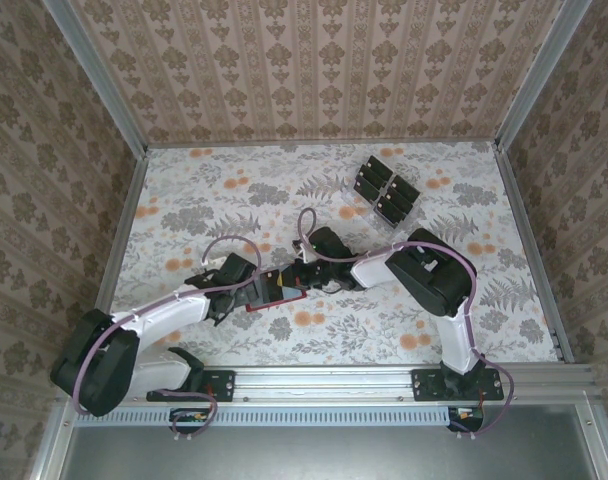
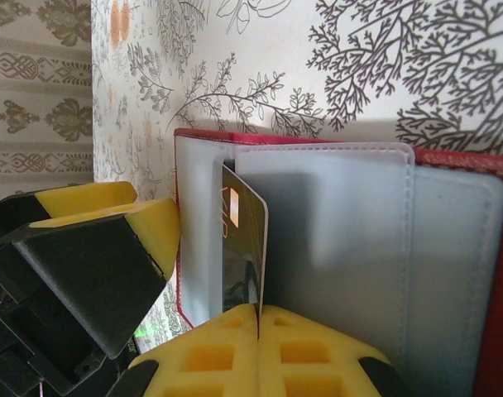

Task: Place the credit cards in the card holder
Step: Insert the credit card into the card slot.

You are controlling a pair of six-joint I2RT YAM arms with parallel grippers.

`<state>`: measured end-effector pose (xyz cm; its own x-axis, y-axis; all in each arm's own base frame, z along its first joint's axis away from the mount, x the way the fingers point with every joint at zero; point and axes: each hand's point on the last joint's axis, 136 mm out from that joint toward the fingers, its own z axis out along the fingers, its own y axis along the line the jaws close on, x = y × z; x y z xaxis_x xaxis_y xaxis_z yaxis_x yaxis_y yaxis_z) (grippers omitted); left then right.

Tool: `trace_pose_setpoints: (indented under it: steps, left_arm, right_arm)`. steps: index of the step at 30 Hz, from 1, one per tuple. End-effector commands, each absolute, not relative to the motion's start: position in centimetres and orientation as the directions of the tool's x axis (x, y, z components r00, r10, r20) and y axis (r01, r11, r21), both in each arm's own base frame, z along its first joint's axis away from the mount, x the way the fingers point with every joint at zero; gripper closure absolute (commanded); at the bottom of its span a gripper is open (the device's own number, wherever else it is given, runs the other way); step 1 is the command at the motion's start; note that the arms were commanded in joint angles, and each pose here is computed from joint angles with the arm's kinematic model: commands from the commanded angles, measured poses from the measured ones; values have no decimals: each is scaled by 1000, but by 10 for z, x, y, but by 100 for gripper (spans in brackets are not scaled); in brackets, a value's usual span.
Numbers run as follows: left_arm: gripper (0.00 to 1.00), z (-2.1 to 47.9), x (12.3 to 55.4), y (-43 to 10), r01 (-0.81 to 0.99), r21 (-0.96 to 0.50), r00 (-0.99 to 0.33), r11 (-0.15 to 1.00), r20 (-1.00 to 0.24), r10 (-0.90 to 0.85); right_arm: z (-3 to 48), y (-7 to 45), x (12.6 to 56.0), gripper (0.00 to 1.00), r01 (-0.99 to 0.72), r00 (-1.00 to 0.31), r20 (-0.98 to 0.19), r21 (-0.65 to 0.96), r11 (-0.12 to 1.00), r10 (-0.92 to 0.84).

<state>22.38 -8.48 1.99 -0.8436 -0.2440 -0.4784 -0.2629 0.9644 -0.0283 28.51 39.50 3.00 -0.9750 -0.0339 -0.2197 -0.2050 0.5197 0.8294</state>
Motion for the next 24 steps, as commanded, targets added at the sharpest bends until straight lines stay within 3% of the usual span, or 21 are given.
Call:
trace_pose_setpoints:
  steps: [1,20,24]
  left_arm:
    - [0,23,230,-88,-246,-28,-845,969,-484,-229]
    - [0,21,233,-95,-238,-61,-842,969,-485,-237]
    - [0,25,235,-97,-236,-77,-837,969,-491,-243]
  right_arm:
    - [4,389,274,100,-170,-985,-150,799,578,-83]
    - [9,406,268,100,-179,-984,-142,793,583,-110]
    - [19,401,269,82,-191,-981,-161,785,590,-103]
